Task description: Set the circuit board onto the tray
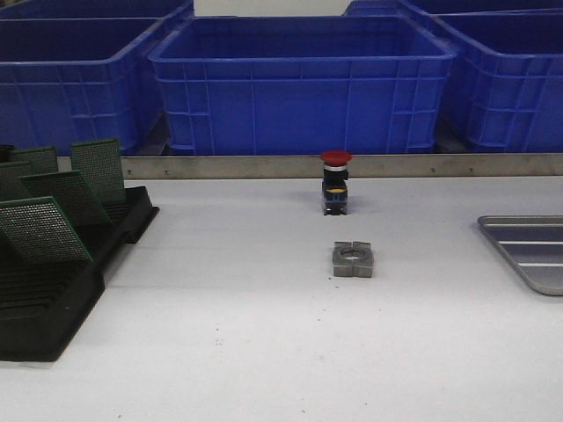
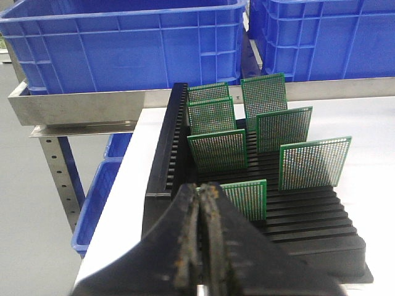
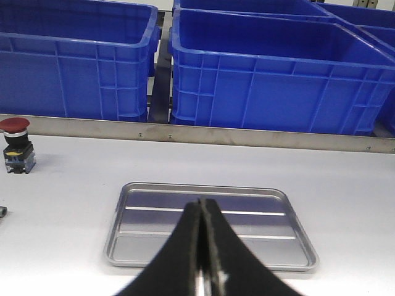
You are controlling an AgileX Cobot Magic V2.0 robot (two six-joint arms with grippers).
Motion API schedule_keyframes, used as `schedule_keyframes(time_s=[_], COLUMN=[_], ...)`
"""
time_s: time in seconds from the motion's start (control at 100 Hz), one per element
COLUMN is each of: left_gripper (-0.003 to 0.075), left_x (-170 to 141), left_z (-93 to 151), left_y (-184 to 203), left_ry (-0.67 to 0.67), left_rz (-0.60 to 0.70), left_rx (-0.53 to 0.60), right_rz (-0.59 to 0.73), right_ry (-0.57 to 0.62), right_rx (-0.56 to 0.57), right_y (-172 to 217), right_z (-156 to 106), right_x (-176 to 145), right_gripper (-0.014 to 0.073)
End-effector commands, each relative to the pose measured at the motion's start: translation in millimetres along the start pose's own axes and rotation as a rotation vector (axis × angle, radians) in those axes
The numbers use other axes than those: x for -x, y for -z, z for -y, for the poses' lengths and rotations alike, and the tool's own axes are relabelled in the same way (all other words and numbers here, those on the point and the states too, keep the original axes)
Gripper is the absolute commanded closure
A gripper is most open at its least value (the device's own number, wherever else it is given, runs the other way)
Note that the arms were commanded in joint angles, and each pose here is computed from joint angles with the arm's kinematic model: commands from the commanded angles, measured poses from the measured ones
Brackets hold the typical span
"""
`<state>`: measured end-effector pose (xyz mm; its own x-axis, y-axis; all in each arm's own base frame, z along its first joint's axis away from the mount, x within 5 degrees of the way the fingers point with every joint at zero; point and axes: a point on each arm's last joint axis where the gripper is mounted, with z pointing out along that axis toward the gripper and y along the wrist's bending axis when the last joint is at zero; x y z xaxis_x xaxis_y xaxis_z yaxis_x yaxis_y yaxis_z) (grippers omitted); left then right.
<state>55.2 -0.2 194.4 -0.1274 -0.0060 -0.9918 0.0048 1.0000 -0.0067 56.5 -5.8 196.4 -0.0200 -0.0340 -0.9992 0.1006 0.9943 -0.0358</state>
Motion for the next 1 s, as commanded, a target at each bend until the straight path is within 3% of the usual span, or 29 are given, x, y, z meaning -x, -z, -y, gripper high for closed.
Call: schedule_keyframes(time_s=[0.0, 0.39, 0.56, 0.99], left_gripper=[0.0737, 0.0737, 0.0738, 0.0737], left_x=[0.1, 12.7, 36.1, 112.7], left_z=[0.5, 0.5, 0.6, 1.1], left_y=[0.6, 3.0, 11.5, 13.1], left_ry=[0.019, 0.020, 0.020, 0.019], left_rz=[0.096, 0.202, 0.243, -0.026], left_rx=[-0.009, -0.009, -0.010, -0.004], right_rz=[0.093, 0.093, 0.093, 0.093], right_ry=[0.002, 0.002, 0.002, 0.002], right_rx=[-0.001, -0.001, -0.001, -0.001], right_y=[1.8, 1.8, 1.8, 1.8], right_z=[0.1, 0.1, 0.1, 0.1], right_x=[7.5, 7.5, 7.5, 7.5], right_gripper=[0.0655, 0.0655, 0.0655, 0.0655])
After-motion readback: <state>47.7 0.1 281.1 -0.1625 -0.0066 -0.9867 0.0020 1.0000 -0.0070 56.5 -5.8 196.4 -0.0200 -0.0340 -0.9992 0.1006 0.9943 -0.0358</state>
